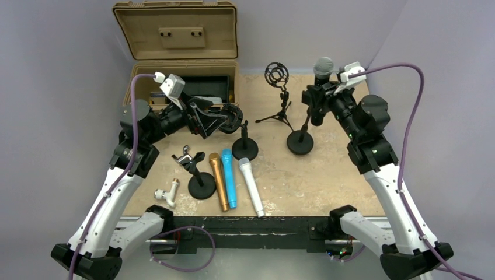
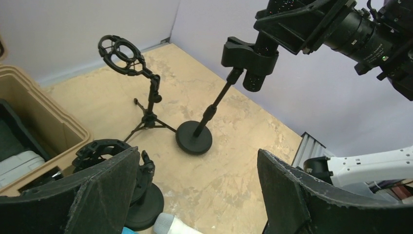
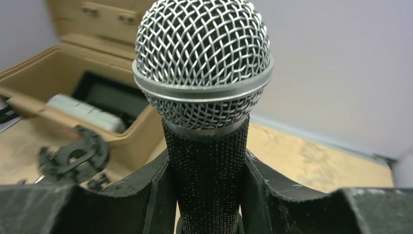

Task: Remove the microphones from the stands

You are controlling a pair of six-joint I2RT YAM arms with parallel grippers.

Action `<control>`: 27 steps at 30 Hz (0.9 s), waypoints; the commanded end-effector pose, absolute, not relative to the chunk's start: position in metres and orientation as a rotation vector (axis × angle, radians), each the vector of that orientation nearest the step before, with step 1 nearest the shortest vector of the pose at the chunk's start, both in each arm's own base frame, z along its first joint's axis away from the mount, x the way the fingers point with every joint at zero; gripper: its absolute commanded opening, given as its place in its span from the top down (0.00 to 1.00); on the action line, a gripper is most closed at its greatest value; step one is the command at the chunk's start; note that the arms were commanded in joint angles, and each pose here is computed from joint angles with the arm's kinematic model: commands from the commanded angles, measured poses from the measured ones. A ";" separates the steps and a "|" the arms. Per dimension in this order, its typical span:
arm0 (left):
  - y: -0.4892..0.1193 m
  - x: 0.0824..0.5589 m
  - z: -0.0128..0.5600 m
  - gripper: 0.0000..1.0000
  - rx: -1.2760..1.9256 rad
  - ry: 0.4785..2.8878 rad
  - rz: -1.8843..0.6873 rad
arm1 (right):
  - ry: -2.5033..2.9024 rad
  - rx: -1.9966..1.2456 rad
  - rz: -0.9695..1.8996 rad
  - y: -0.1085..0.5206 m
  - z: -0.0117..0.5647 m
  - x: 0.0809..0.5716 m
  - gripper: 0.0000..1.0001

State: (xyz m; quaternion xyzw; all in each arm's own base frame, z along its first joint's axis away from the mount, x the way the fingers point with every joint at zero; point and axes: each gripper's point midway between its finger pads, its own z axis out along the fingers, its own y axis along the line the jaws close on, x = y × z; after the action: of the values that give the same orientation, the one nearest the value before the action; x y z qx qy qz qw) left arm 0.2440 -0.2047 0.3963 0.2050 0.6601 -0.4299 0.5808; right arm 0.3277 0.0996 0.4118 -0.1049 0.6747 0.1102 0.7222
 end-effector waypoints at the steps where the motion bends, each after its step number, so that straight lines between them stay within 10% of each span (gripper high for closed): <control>1: -0.219 0.232 0.414 0.12 0.552 1.495 -1.071 | 1.187 -0.487 0.428 0.151 0.470 0.294 1.00; 27: -0.313 0.255 0.366 0.06 0.879 1.380 -1.143 | 1.074 -0.861 0.697 0.217 0.435 0.263 1.00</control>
State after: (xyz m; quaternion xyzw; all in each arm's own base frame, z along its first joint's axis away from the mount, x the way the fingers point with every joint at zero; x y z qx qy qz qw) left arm 0.2352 -0.3038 0.3525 0.3336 0.6327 -0.5071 0.4809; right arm 0.2714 0.2147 0.3949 -0.3695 0.5613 0.3253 0.6653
